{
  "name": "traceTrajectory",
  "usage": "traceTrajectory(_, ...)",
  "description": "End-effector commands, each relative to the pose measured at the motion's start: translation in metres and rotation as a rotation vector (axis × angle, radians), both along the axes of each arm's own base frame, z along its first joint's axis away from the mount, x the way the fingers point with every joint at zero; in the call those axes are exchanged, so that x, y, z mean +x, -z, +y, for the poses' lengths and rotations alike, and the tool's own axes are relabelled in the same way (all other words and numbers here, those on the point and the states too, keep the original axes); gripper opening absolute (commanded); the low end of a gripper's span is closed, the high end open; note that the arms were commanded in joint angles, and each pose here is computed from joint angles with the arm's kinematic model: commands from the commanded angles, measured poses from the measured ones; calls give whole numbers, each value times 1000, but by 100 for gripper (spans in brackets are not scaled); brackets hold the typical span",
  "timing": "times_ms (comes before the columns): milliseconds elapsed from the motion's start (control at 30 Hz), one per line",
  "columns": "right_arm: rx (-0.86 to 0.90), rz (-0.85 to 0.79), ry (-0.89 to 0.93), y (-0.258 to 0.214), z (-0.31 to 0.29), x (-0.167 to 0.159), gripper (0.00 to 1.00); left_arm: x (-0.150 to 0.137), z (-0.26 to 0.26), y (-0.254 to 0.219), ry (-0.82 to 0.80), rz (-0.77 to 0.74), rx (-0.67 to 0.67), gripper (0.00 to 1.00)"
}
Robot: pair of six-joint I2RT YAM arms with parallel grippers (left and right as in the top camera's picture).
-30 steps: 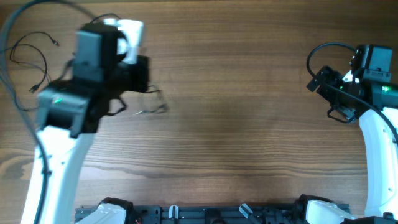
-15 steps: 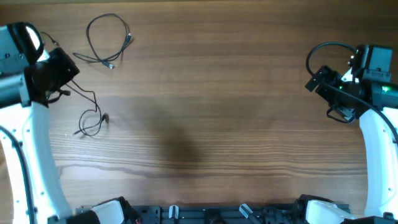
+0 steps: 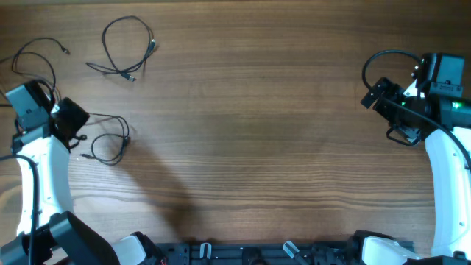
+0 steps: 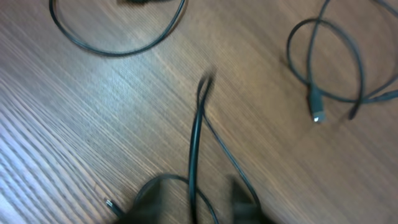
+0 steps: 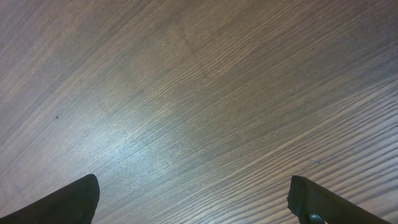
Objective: Untangle cables
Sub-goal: 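Lower the cable at the left edge and open the left gripper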
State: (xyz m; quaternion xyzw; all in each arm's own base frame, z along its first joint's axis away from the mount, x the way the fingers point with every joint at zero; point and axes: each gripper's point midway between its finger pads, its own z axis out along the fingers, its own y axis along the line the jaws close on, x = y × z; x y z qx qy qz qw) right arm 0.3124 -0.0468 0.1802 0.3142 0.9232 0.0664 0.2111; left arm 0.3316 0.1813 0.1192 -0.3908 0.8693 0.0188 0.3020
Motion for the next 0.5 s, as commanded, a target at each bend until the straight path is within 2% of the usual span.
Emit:
traceTrajectory(0,-3,-27,-11,-9,1,0,100,1,12,-5,-25,-25,50,100)
traceTrajectory(67,-3,-29,-11,-9,1,1,100,4,15,-32,-25,-77,48,100)
traceTrajectory(167,-4,-32,-11,-9,0,1,100,8,-6,-101,62,-245,21,100)
traceTrajectory(267,-3,-32,-11,-9,0,1,100,5,-56,-157,272,-429,-22,100)
traceTrajectory(367,-4,-33,-11,-9,0,1,100,-12,-97,-195,429,-537,-11,100)
traceTrajectory(467,-4,-33,-11,-9,0,1,100,-46,-125,-223,484,-597,43,100)
